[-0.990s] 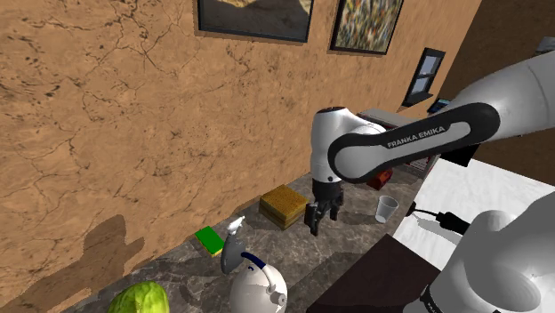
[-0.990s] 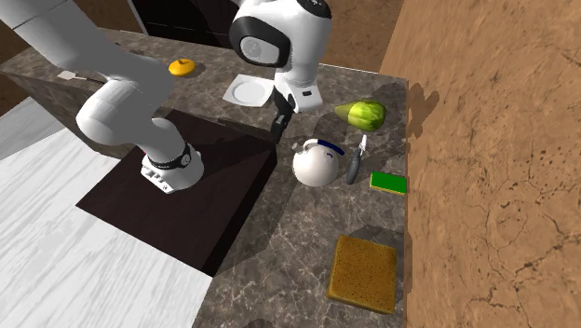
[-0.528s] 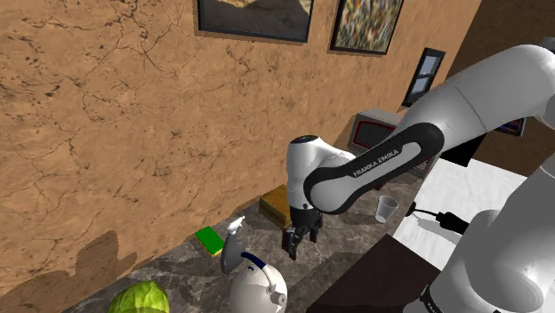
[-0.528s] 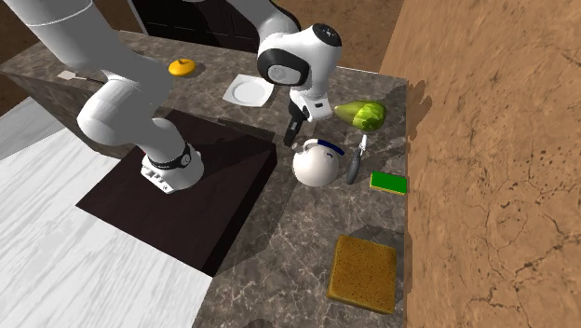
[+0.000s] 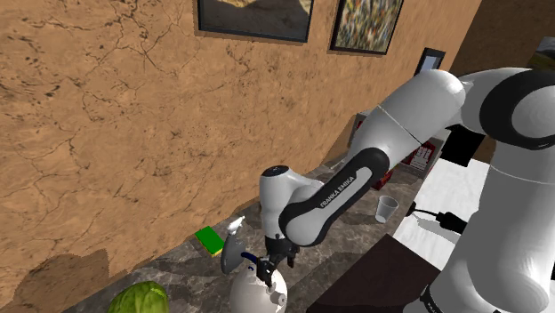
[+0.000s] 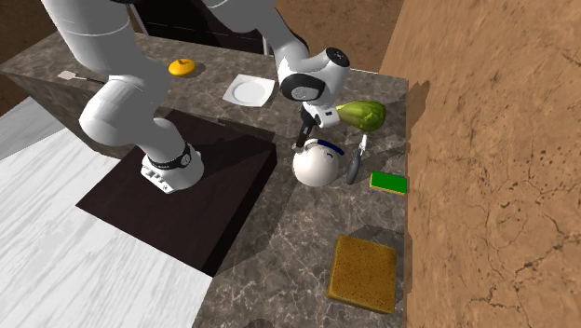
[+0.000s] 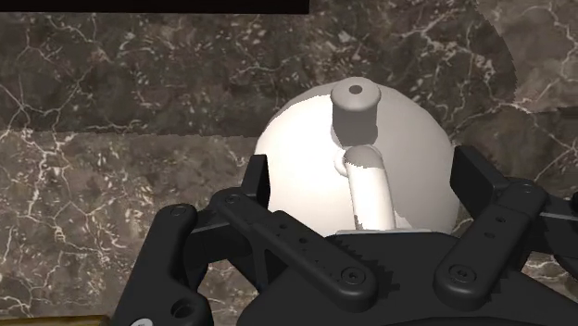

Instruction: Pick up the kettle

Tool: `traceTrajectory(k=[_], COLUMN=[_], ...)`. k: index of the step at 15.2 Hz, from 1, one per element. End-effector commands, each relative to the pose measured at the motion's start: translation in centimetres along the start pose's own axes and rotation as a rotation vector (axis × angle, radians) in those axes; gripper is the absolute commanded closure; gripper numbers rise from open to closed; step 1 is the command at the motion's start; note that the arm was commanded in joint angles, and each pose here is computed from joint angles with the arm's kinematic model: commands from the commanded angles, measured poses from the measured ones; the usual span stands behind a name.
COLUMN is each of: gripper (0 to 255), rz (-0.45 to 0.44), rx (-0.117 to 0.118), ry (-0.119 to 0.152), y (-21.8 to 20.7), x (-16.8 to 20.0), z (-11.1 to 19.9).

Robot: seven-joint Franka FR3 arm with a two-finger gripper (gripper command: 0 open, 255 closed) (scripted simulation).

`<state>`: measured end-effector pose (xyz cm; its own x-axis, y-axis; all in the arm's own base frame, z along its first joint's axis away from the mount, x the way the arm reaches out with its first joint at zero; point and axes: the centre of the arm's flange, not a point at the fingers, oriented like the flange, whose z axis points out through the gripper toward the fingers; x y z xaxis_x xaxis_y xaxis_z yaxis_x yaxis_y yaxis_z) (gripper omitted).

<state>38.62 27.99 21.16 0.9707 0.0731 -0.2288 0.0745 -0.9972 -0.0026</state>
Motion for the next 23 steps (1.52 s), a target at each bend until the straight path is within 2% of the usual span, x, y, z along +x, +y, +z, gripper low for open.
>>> traceTrajectory(k=[1, 8, 10, 11, 20, 23], gripper=[0, 0, 0, 255, 255, 255], rz=[-0.001, -0.001, -0.001, -0.001, -0.001, -0.001], rx=[0.002, 0.002, 0.002, 0.002, 0.002, 0.002], ry=[-0.003, -0.003, -0.003, -0.003, -0.003, -0.003], y=[-1.0, -1.0, -1.0, -1.0, -1.0, -1.0], x=[0.8, 1.7, 1.7, 1.8, 1.7, 1.4], z=[1.3, 5.2, 5.2, 5.2, 5.2, 3.7])
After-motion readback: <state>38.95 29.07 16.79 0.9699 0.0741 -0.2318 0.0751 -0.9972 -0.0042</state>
